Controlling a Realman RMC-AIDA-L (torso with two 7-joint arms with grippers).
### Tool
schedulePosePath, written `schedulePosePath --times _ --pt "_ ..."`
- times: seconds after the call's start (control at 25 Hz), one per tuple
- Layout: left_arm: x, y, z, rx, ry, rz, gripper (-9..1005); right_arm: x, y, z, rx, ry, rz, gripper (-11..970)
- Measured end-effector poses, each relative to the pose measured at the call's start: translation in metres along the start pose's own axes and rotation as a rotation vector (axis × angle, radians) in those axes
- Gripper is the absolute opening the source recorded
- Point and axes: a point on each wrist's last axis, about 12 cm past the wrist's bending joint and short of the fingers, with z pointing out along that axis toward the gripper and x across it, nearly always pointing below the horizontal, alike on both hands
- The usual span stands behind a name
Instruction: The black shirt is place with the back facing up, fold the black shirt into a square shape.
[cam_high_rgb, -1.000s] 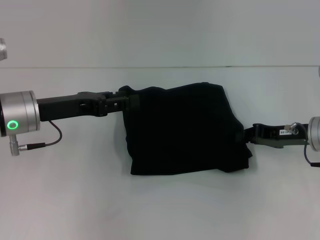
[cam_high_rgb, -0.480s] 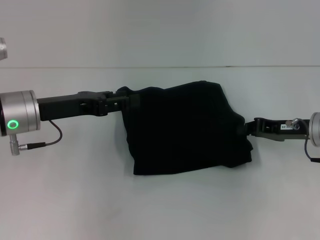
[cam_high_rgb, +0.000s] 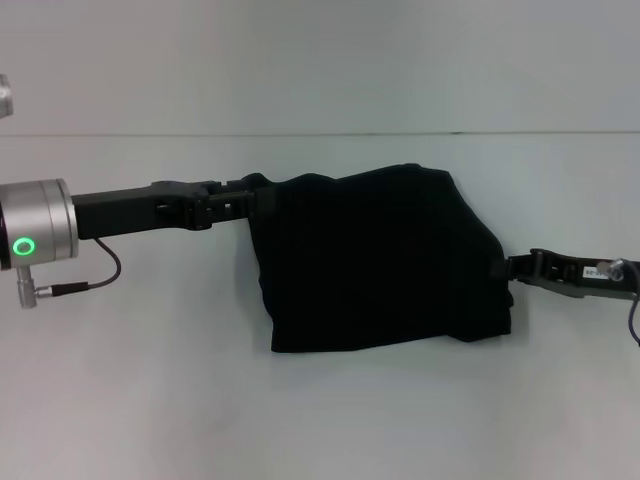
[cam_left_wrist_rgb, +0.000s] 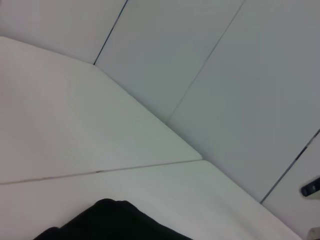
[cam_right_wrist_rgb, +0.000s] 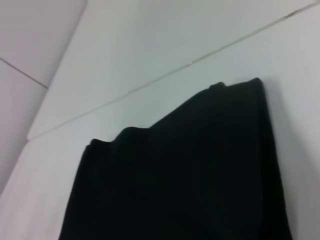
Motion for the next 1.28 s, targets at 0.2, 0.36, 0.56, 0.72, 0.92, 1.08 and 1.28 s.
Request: schedulePosePath --times 0.2,0.36,0.56,0.72,0.92,1.08,1.28 --pt "-0.002 0.000 0.001 0.001 0.005 0.006 579 0.009 -0.006 -0.008 -0.015 -0.023 0.018 34" --pt "-0.002 0.000 0.001 -0.004 0.005 0.007 579 0.017 -0.008 -0.012 -0.021 -0.041 0.020 35" --pt "-0.002 0.001 0.002 -0.007 0.007 0.006 578 0.026 -0.009 -0.015 -0.052 -0.068 0.020 35" --pt "-0.003 0.001 0.001 -0.008 0.005 0.005 579 0.034 -0.011 -0.019 -0.068 -0.095 0.024 34" --pt "-0.003 0.001 0.001 -0.009 0.004 0.001 572 0.040 -0.014 -0.022 -0.078 -0.121 0.032 35" --pt "-0.004 0.001 0.001 -0.010 0.003 0.003 572 0.047 -0.014 -0.022 -0.087 -0.127 0.038 35" --pt "-0.005 0.001 0.001 -0.009 0.002 0.006 573 0.052 -0.015 -0.024 -0.096 -0.141 0.048 35"
